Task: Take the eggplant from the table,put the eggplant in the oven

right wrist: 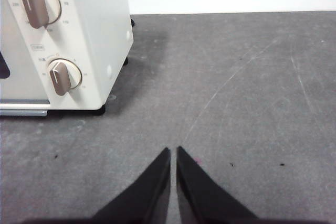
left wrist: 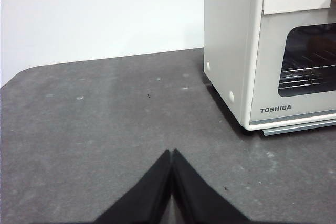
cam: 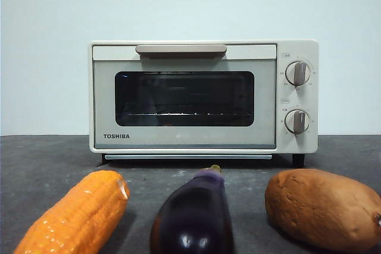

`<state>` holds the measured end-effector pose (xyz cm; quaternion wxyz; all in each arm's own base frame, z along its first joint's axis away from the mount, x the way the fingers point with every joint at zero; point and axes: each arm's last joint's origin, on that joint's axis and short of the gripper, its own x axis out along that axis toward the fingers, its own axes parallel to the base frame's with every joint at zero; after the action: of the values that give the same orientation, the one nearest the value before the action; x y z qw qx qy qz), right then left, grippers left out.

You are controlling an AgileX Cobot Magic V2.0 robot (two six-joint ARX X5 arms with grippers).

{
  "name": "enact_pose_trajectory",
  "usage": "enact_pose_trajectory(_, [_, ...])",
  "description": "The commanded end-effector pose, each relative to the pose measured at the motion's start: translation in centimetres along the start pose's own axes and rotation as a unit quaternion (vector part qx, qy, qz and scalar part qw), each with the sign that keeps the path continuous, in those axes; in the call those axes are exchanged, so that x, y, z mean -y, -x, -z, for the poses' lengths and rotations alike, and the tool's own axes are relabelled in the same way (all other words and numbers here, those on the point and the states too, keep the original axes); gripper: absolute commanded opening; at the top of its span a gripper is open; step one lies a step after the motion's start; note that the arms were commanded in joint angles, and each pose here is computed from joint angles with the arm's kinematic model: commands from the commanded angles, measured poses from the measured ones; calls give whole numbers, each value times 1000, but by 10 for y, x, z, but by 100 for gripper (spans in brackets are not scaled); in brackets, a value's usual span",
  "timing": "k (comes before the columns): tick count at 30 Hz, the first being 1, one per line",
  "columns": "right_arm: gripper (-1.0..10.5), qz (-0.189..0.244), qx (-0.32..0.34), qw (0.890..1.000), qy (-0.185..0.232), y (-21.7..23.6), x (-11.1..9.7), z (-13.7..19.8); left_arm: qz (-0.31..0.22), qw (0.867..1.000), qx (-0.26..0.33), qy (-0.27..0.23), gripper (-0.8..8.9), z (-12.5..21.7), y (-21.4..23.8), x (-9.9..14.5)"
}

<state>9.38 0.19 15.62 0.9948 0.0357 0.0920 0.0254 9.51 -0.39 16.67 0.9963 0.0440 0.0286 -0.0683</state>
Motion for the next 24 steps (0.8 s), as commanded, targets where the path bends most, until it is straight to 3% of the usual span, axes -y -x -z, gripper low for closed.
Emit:
enact_pose_trajectory(1, [4,-1,15,1000,-4,-1,0,-1,2,999,7,40,6,-1,0,0])
enact_pose_trajectory(4, [5,-5,36,999,-21,0,0,-5,2,994,7,113,6,-1,0,0])
enact_pose_trajectory(10, [4,-19,69,991,-110,1,-1,-12,3,968,7,253,6,-1,0,0])
enact_pose_trajectory(15, [4,-36,79,984,-153,3,-2,-18,10,953,6,302,6,-1,0,0])
enact_pose_trajectory(24, [4,-54,77,984,-154,19,-6,-47,14,940,-7,340,6,-13,3,0])
